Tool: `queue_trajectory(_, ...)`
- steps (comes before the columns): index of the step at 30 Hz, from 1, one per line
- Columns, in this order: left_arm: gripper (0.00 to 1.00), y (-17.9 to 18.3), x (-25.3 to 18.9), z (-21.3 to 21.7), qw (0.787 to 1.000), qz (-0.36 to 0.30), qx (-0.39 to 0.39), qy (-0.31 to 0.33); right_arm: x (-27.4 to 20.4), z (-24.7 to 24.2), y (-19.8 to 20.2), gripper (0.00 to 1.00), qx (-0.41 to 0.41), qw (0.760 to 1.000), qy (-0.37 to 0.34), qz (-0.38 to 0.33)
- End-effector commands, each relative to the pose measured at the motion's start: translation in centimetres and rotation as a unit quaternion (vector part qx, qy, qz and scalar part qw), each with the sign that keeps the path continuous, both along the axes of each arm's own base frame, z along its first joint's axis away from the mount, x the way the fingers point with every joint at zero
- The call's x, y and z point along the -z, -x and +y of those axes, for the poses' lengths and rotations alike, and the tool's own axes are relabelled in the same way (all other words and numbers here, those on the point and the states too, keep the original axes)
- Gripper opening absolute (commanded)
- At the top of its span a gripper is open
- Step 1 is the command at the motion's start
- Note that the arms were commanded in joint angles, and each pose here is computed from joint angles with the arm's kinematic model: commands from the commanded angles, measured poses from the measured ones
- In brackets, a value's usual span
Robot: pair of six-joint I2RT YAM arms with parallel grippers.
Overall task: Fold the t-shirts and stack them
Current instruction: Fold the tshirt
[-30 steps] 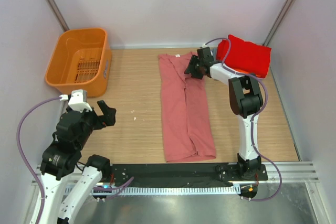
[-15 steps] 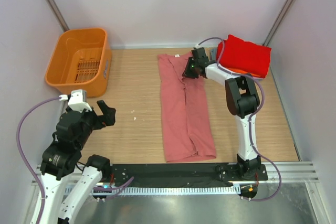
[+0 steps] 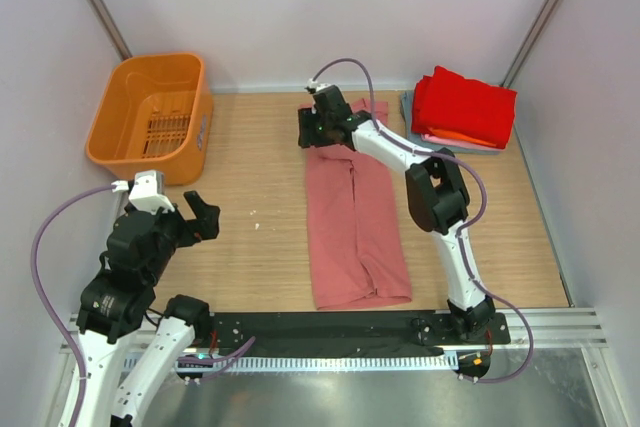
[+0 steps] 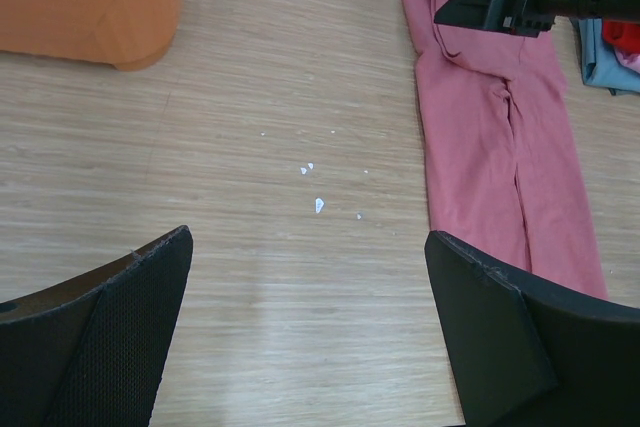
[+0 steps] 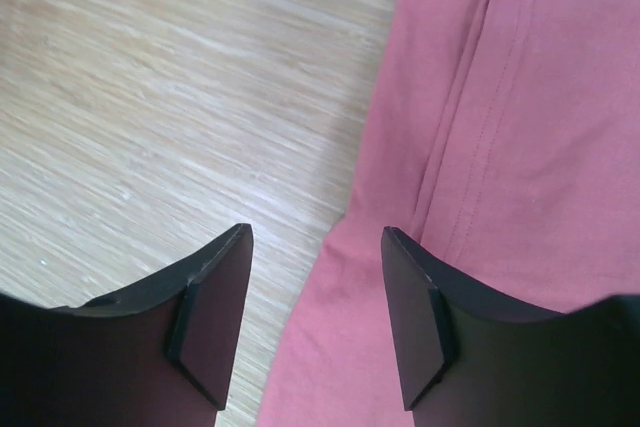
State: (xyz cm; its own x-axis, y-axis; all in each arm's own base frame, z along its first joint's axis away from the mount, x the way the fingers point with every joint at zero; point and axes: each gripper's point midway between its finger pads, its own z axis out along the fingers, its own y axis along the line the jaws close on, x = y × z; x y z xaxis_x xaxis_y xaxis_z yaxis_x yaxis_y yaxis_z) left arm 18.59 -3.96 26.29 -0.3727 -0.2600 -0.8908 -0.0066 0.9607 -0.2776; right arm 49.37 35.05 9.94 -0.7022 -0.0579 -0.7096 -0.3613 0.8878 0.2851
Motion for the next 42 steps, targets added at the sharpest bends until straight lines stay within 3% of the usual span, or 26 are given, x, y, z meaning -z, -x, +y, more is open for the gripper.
queue_trajectory(1,1.00,-0.6,-1.0,0.2,1.000,-0.024,-0.011,0.009,-0.5,-1.1,-0.3,0.61,-0.015,0.999,0.026,-0.013)
queue_trajectory(7,1.00,-0.7,-1.0,0.2,1.000,-0.023,-0.013,0.008,-4.0,-1.2,0.3,0.68,-0.012,0.999,-0.012,-0.045)
queue_trajectory(11,1.00,-1.5,-0.1,-0.3,1.000,0.000,-0.005,0.003,-11.0,-2.8,1.7,0.75,0.013,0.995,-0.038,-0.091)
queue_trajectory(14,0.91,-2.7,1.0,-2.0,0.998,0.061,0.030,-0.001,-13.4,-6.3,3.3,0.89,0.071,0.993,-0.013,-0.093)
queue_trajectory(17,0.91,-4.5,3.7,-4.3,0.988,0.143,0.044,0.033,-11.4,-10.6,4.9,0.95,0.135,0.990,0.024,-0.046)
queue_trajectory(20,0.91,-7.4,5.1,-8.1,0.980,0.170,0.077,0.066,-9.5,-13.1,7.1,0.94,0.140,0.990,0.016,0.000)
queue_trajectory(21,0.92,-9.0,4.4,-9.3,0.983,0.147,0.087,0.070,-8.5,-13.9,8.3,0.94,0.135,0.991,0.010,0.013)
queue_trajectory(25,0.93,-15.0,6.4,-15.1,0.973,0.176,0.124,0.084,-7.7,-15.5,6.6,0.89,0.130,0.989,-0.053,0.047)
queue_trajectory(27,0.93,-17.5,7.2,-17.2,0.967,0.189,0.136,0.100,-8.9,-16.1,4.5,0.87,0.128,0.990,-0.054,0.034)
queue_trajectory(29,0.93,-20.9,8.9,-19.4,0.961,0.214,0.144,0.102,-6.7,-16.1,3.2,0.87,0.123,0.990,-0.028,0.060)
queue_trajectory(30,0.93,-22.8,7.5,-20.4,0.963,0.197,0.152,0.103,-7.5,-16.0,1.9,0.87,0.120,0.991,-0.018,0.049)
queue_trajectory(32,0.93,-25.2,11.8,-21.0,0.958,0.237,0.141,0.083,-6.2,-16.1,-0.3,0.86,0.129,0.990,0.000,0.050)
queue_trajectory(34,0.92,-28.0,11.8,-22.2,0.958,0.231,0.148,0.085,-5.1,-16.9,-1.8,0.85,0.143,0.988,0.007,0.055)
queue_trajectory(35,0.92,-28.9,15.1,-22.8,0.950,0.260,0.150,0.083,-4.1,-16.7,-3.0,0.83,0.143,0.988,0.005,0.059)
queue_trajectory(36,0.91,-30.6,13.9,-23.4,0.953,0.246,0.155,0.091,-3.7,-17.1,-3.7,0.81,0.149,0.987,0.001,0.063)
queue_trajectory(42,0.90,-34.9,18.4,-22.4,0.953,0.281,0.106,0.048,-0.8,-19.1,-6.1,0.77,0.181,0.980,0.042,0.070)
